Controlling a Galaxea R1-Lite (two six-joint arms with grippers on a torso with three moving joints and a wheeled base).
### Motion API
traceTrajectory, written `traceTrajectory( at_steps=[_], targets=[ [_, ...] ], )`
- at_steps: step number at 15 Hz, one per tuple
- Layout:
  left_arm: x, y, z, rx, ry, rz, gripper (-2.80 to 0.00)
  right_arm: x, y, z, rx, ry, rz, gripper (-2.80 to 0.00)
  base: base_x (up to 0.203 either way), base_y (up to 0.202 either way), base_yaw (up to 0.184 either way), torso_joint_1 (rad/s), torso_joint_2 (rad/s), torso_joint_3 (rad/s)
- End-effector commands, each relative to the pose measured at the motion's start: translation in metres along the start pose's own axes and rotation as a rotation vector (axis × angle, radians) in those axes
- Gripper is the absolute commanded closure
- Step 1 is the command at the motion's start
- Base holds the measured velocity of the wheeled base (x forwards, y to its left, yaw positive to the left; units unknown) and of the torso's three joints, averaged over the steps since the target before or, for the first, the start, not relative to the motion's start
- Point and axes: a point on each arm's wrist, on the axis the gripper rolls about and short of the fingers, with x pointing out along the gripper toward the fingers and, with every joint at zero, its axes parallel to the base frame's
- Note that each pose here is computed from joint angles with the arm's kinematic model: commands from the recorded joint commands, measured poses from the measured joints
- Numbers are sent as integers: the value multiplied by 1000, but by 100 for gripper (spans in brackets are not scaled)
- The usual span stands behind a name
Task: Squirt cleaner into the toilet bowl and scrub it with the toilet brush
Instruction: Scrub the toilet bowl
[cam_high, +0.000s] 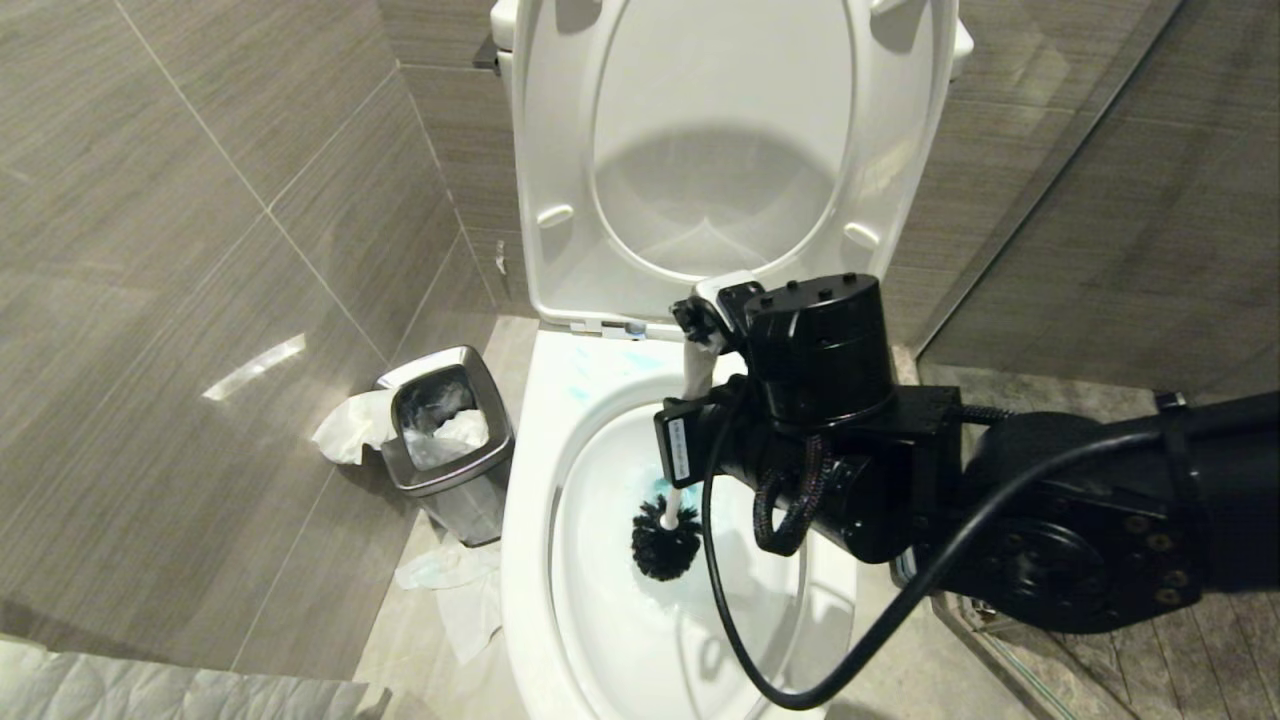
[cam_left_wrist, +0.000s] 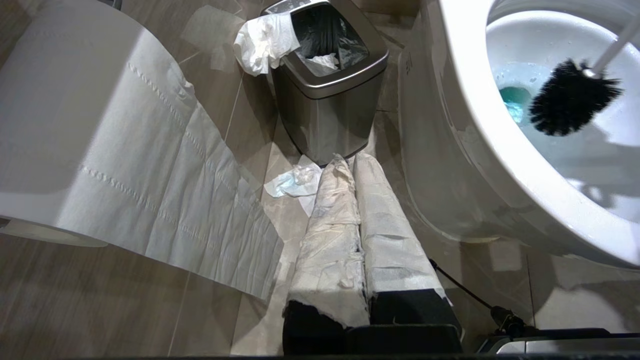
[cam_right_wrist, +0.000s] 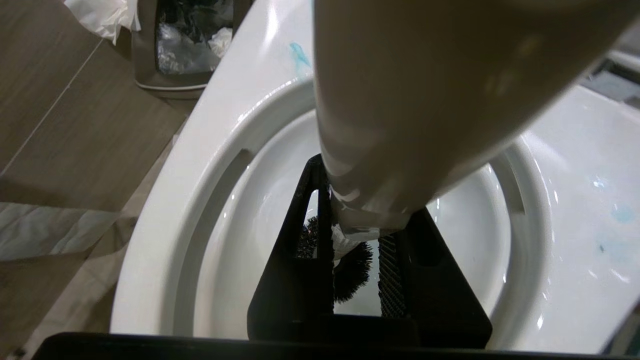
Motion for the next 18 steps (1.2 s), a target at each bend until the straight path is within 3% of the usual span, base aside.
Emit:
traceTrajectory(
  at_steps=[1, 4, 7, 13, 18],
  targets=[
    [0, 0, 0, 0, 1, 0, 0, 36, 13, -29, -51, -8, -3, 0, 0, 0, 0, 0, 0, 0],
    [0, 0, 0, 0, 1, 0, 0, 61, 21, -41, -82, -49, -27, 0, 0, 0, 0, 0, 0, 0],
    [0, 0, 0, 0, 1, 0, 0, 72, 15, -36, -70, -70, -70, 0, 0, 0, 0, 0, 0, 0],
    [0, 0, 0, 0, 1, 0, 0, 81, -28, -15, -39, -116, -192, 0, 0, 0, 0, 0, 0, 0],
    [0, 0, 0, 0, 1, 0, 0, 48, -43, -20, -63, -67, -197, 0, 0, 0, 0, 0, 0, 0]
  ],
)
